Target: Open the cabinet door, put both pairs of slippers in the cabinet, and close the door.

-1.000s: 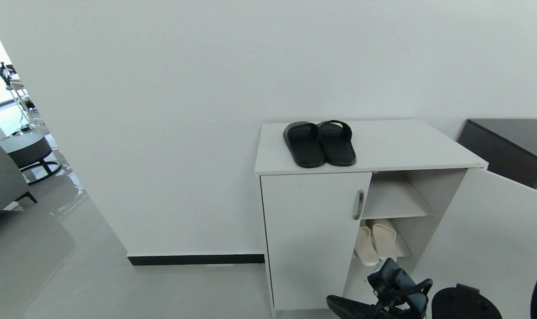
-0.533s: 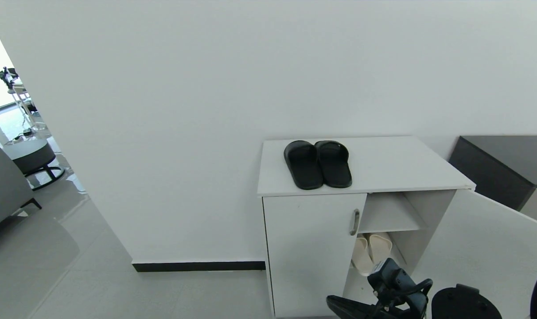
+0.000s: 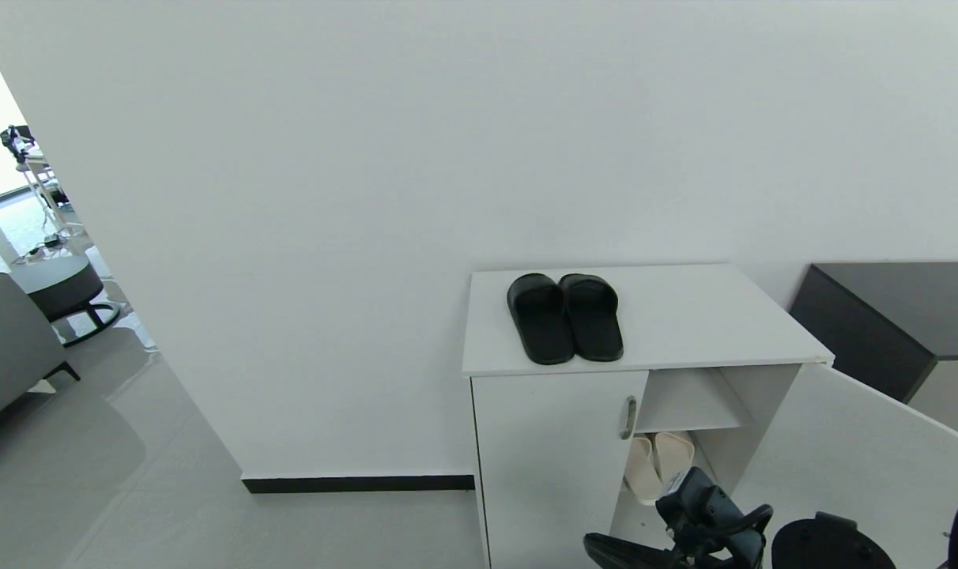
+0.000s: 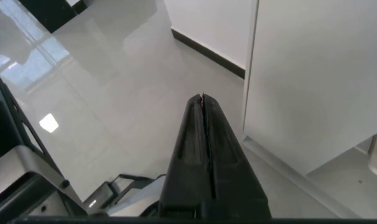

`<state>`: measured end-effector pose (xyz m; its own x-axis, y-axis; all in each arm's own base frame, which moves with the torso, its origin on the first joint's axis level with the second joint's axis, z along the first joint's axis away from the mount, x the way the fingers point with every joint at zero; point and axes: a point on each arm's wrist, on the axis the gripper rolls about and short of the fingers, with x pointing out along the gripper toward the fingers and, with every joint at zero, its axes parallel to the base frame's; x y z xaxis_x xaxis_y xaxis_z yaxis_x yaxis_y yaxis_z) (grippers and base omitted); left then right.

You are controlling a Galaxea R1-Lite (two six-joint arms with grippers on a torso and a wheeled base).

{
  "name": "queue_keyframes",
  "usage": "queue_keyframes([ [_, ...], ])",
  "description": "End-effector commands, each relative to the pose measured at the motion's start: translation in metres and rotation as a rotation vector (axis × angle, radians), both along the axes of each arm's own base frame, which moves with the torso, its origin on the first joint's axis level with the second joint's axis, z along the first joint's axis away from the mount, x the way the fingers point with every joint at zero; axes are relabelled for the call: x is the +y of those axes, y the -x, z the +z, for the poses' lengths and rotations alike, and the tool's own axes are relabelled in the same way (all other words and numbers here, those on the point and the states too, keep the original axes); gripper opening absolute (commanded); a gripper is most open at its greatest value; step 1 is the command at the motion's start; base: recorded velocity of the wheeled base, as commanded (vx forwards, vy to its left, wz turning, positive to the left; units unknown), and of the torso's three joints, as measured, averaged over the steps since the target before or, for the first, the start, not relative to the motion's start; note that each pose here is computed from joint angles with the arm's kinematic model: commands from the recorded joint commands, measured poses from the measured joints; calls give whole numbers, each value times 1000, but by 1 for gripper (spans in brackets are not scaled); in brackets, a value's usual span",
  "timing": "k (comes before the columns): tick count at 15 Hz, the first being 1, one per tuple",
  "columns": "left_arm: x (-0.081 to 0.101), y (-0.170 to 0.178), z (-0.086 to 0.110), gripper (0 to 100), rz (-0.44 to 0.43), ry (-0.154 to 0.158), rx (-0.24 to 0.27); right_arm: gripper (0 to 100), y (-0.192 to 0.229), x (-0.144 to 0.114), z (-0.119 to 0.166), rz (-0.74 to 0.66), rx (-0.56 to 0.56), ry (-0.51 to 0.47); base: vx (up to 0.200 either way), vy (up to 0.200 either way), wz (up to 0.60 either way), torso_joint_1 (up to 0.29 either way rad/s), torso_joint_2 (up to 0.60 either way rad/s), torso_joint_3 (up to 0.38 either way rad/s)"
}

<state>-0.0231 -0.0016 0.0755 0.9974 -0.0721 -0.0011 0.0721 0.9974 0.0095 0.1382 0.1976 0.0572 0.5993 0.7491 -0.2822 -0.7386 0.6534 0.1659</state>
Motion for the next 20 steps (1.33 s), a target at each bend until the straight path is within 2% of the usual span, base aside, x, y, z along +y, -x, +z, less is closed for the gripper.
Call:
queue_keyframes([
  [1, 0, 0, 0, 0, 0, 0, 2, 0, 8, -3, -3, 32, -19, 52, 0, 0, 0, 46, -80, -41],
  [2, 0, 0, 0, 0, 0, 0, 2, 0, 8, -1, 11, 40, -106, 27, 0, 0, 0, 0, 0, 0],
  [3, 0, 0, 0, 0, 2, 0, 2, 0, 3, 4, 29, -7, -136, -16, 0, 0, 0, 0, 0, 0],
  [4, 0, 0, 0, 0, 2, 0, 2, 0, -1, 7, 44, -81, -109, 16, 0, 0, 0, 0, 0, 0],
  [5, 0, 0, 0, 0, 0, 0, 2, 0, 1, 8, 65, -118, -29, 38, 0, 0, 0, 0, 0, 0],
  [6, 0, 0, 0, 0, 2, 0, 2, 100, 4, 9, 85, -143, 52, 52, 0, 0, 0, 0, 0, 0],
  [7, 0, 0, 0, 0, 2, 0, 2, 100, 0, 12, 101, -219, 77, 64, 0, 0, 0, 0, 0, 0],
  [9, 0, 0, 0, 0, 0, 0, 2, 100, -14, 26, 115, -398, 32, 56, 0, 0, 0, 0, 0, 0],
  [12, 0, 0, 0, 0, 0, 0, 0, 100, -39, 47, 102, -616, -30, 115, 0, 0, 0, 0, 0, 0],
  [17, 0, 0, 0, 0, 0, -1, 2, 100, -59, 48, 78, -681, -24, 155, 0, 0, 0, 0, 0, 0],
  [20, 0, 0, 0, 0, 0, -1, 2, 100, -69, 47, 70, -705, -23, 167, 200, 0, 0, -4, -6, 2],
])
